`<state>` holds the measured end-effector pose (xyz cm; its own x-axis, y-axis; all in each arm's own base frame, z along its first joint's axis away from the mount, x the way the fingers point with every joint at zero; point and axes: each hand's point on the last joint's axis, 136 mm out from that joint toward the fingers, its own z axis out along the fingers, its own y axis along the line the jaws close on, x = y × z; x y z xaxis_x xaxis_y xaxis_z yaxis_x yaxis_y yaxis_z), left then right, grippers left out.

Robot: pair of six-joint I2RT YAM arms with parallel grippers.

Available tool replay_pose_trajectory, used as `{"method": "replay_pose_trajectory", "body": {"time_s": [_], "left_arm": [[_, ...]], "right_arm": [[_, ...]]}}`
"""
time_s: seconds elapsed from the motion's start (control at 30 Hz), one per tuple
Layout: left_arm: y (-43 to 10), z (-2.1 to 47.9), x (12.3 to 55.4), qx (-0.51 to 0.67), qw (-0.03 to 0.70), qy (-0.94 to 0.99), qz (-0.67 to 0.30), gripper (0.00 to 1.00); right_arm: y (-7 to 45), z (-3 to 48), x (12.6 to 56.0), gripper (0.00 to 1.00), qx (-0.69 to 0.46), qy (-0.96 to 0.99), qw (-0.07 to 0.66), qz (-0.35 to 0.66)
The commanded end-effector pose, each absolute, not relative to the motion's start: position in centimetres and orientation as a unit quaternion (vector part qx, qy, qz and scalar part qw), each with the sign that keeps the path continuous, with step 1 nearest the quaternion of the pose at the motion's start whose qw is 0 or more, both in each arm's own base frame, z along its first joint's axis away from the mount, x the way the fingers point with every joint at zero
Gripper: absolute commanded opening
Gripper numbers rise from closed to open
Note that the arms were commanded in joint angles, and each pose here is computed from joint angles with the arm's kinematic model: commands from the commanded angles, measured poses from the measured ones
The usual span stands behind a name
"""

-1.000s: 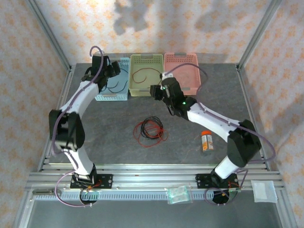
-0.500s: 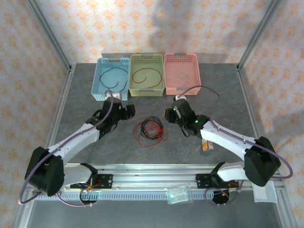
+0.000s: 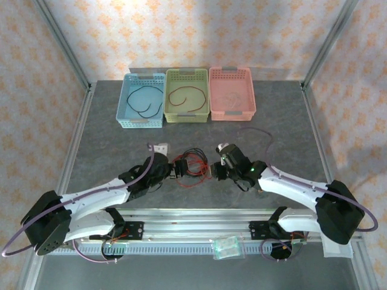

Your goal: Untangle the cables

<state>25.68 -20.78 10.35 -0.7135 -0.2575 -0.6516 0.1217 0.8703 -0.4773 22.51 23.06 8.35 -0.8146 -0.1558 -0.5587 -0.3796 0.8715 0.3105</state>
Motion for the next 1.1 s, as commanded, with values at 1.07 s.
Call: {"method": "replay_pose_trajectory", "body": {"time_s": [1.07], "left_arm": [[-21.7, 11.2, 24.9, -0.156, 0.428, 0.825, -0.335, 0.78]], "right_arm": [[27.9, 5.3, 22.7, 0.35, -0.185, 0.900, 0.322, 0.227]]}}
